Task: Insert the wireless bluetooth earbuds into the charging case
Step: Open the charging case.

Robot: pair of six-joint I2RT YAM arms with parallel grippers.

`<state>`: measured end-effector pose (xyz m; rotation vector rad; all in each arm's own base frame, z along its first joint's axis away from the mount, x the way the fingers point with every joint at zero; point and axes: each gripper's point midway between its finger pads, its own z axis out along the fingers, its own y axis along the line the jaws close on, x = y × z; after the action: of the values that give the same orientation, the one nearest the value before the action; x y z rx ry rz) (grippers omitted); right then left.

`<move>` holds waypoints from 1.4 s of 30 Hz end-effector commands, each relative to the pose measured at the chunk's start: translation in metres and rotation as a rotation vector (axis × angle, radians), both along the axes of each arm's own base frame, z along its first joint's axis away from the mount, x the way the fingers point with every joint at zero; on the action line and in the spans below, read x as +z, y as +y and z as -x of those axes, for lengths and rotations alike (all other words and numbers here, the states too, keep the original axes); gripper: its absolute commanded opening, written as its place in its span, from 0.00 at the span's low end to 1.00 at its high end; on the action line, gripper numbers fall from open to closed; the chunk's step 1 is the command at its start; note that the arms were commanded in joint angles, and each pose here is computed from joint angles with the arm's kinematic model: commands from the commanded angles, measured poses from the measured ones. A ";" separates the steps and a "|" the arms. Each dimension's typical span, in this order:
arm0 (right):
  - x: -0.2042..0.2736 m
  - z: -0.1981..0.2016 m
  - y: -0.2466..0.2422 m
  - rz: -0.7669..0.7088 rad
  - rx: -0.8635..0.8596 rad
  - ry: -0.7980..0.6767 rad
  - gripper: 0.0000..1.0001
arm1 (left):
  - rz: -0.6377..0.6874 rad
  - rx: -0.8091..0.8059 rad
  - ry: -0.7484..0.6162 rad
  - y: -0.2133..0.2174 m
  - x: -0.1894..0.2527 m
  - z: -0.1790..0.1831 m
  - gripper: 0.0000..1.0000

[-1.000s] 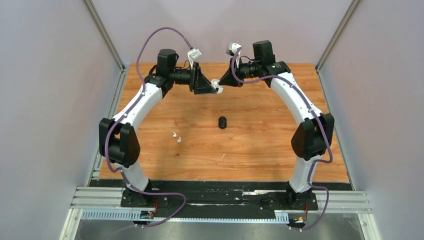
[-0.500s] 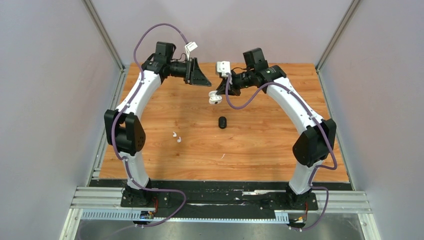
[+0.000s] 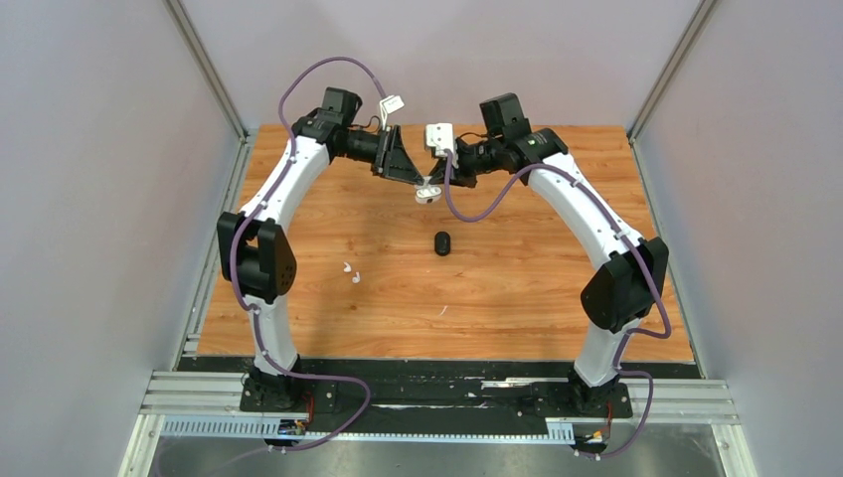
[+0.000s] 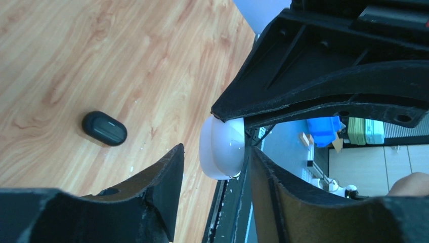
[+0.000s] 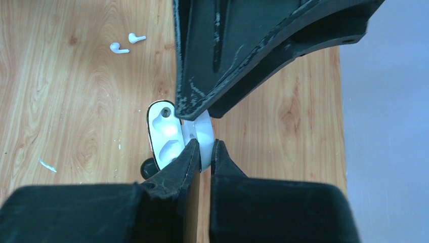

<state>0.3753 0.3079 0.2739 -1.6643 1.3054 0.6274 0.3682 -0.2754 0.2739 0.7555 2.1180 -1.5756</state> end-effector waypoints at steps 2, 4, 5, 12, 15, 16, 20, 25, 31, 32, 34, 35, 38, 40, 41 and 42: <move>0.028 -0.001 0.009 -0.036 0.028 -0.086 0.00 | -0.003 -0.059 -0.025 -0.007 0.004 0.013 0.54; 0.028 0.000 0.011 -0.036 0.033 -0.089 0.00 | -0.001 -0.065 -0.028 -0.008 0.003 0.013 0.52; 0.027 0.000 0.012 -0.035 0.035 -0.090 0.00 | 0.000 -0.067 -0.032 -0.008 0.004 0.013 0.50; 0.024 0.003 0.015 -0.026 0.041 -0.091 0.00 | 0.003 -0.069 -0.035 -0.010 0.005 0.012 0.49; 0.023 0.005 0.015 -0.021 0.045 -0.096 0.00 | -0.003 -0.059 -0.030 -0.009 0.005 0.011 0.50; 0.023 0.005 0.015 -0.018 0.045 -0.098 0.00 | -0.004 -0.057 -0.030 -0.009 0.005 0.011 0.51; 0.020 0.007 0.013 -0.010 0.043 -0.099 0.00 | -0.007 -0.044 -0.029 -0.006 0.007 0.010 0.52; 0.017 0.009 0.013 -0.002 0.050 -0.099 0.00 | -0.002 -0.042 -0.026 -0.005 0.008 0.010 0.46; 0.013 0.011 0.015 0.010 0.053 -0.096 0.00 | 0.007 -0.048 -0.023 -0.005 0.009 0.011 0.42; 0.013 0.011 0.015 0.011 0.053 -0.094 0.00 | 0.010 -0.050 -0.022 -0.005 0.009 0.011 0.42; 0.011 0.012 0.015 0.013 0.055 -0.092 0.00 | 0.013 -0.052 -0.022 -0.006 0.009 0.011 0.43; 0.012 0.012 0.016 0.012 0.055 -0.092 0.00 | 0.013 -0.052 -0.021 -0.006 0.009 0.011 0.46; 0.010 0.012 0.017 0.015 0.055 -0.089 0.00 | 0.011 -0.051 -0.023 -0.006 0.010 0.011 0.47; 0.009 0.011 0.016 0.018 0.054 -0.087 0.00 | 0.011 -0.050 -0.026 -0.005 0.011 0.011 0.48; 0.009 0.011 0.016 0.019 0.052 -0.087 0.00 | 0.010 -0.050 -0.031 -0.005 0.012 0.011 0.48; 0.009 0.011 0.016 0.019 0.051 -0.086 0.00 | 0.009 -0.050 -0.036 -0.005 0.013 0.011 0.48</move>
<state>0.3706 0.3203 0.2738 -1.7189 1.2596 0.5645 0.3562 -0.2802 0.2646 0.7912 2.1585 -1.5941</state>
